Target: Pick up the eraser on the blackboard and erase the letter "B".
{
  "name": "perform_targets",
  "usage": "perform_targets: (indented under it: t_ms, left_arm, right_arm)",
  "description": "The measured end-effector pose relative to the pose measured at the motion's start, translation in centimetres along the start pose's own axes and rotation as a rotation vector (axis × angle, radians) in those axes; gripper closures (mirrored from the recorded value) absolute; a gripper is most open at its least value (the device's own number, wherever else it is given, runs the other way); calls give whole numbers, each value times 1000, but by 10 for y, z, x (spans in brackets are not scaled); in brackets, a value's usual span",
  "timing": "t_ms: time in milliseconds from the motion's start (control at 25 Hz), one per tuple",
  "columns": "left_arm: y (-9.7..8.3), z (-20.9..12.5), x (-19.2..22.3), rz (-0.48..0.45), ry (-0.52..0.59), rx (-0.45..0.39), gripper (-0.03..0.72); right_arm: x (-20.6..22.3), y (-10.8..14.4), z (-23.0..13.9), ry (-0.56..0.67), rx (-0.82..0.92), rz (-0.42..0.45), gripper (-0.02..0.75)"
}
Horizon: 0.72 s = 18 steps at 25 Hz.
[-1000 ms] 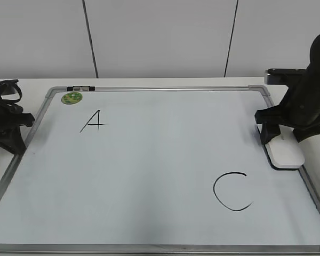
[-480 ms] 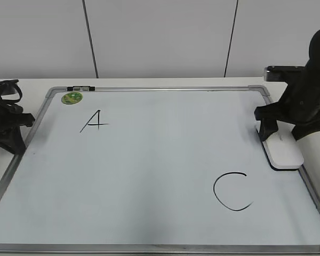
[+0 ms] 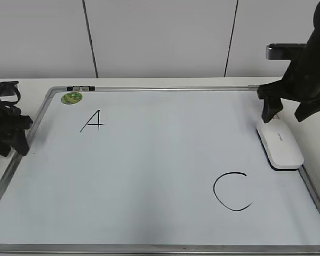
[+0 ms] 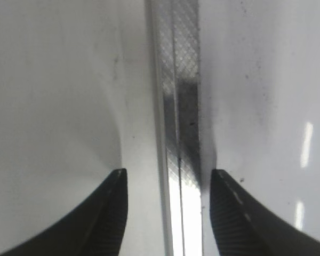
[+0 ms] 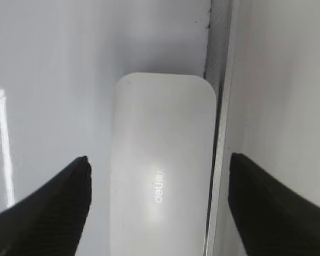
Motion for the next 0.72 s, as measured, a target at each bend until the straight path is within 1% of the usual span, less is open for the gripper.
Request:
perform_targets:
  t_ms: [80,160,320,440,600,720]
  left_arm:
    - [0,0,-7,8,-10,8,319]
    - [-2,4,-26,20,-52,18,299]
    - [-10,8,-70,36,-130,38,288]
    - [-18,5,-110,49,-191,54,284]
    - [-32,-8,-161,62,-260,73,241]
    - [-41,-25,-193,72,-283,93,197]
  right_arm:
    - [-6,0,1,-10,-6,2,131]
    - [-18,1,0,-19,-21,5,136]
    - [-49,1,-1,-60,-45,13,143]
    - [-81,2,-3,-110,-50,21,143]
    - [-129,2,-8,-200,-54,36,143]
    - [-160,1,-16,-254,-60,45,144]
Point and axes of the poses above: a point on each arm's last joint axis where the gripper is mounted, x pointing out along that axis toward the gripper, y along the wrist's bending axis when the last joint is at zero, z = x × y, the point moved 10 cm from there along x, pointing out along that axis toward the gripper, and after that the axes turned 10 degrees about x, right-handed, at the moved point
